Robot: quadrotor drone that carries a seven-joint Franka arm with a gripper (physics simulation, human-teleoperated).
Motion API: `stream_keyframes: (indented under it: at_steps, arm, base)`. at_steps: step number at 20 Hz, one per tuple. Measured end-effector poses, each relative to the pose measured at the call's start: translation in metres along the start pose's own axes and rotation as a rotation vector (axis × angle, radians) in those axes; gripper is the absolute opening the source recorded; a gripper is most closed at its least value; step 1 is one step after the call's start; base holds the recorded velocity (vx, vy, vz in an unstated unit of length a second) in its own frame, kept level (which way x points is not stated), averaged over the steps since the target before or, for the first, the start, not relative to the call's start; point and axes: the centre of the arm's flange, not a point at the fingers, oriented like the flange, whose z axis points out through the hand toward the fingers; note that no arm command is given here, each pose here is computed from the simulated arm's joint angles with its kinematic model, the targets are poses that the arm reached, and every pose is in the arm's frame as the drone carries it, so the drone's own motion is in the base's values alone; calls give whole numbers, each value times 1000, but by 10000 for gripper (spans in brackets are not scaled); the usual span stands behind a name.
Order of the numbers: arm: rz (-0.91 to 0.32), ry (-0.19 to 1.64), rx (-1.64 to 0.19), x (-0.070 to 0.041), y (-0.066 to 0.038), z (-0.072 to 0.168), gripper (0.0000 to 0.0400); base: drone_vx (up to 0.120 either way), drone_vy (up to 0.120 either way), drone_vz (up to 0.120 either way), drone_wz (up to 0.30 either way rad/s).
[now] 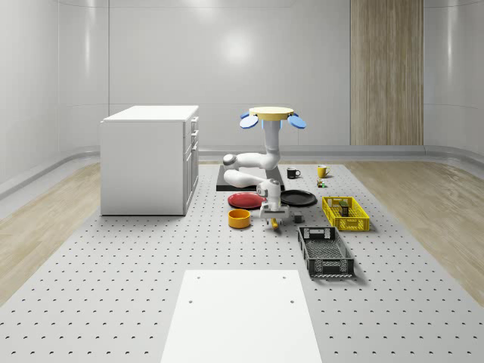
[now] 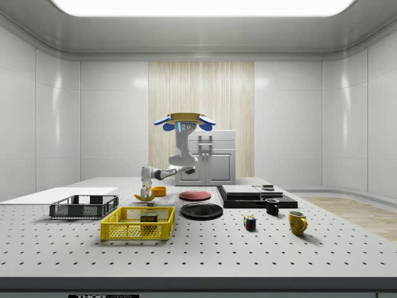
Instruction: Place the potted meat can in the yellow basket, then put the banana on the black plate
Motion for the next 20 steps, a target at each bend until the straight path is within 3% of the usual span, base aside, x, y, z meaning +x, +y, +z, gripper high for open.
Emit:
stream_keyframes:
  at_steps: [2, 5, 8, 13, 17, 20]
  arm:
    - [0, 0, 0, 1, 0, 4, 380]
    - [0, 0, 0, 1, -1, 8, 259]
    - [0, 0, 0, 2, -1, 10, 202]
    - [18, 4, -2, 2, -1, 2, 197]
    - [27, 6, -3, 2, -1, -12, 200]
    - [29, 7, -3, 2, -1, -18, 200]
  base:
    - [0, 0, 0, 0]
    - [0, 0, 0, 0]
    - [0, 0, 0, 0]
    - [0, 0, 8, 0]
    - [0, 0, 120, 0]
    - [-120, 120, 120, 0]
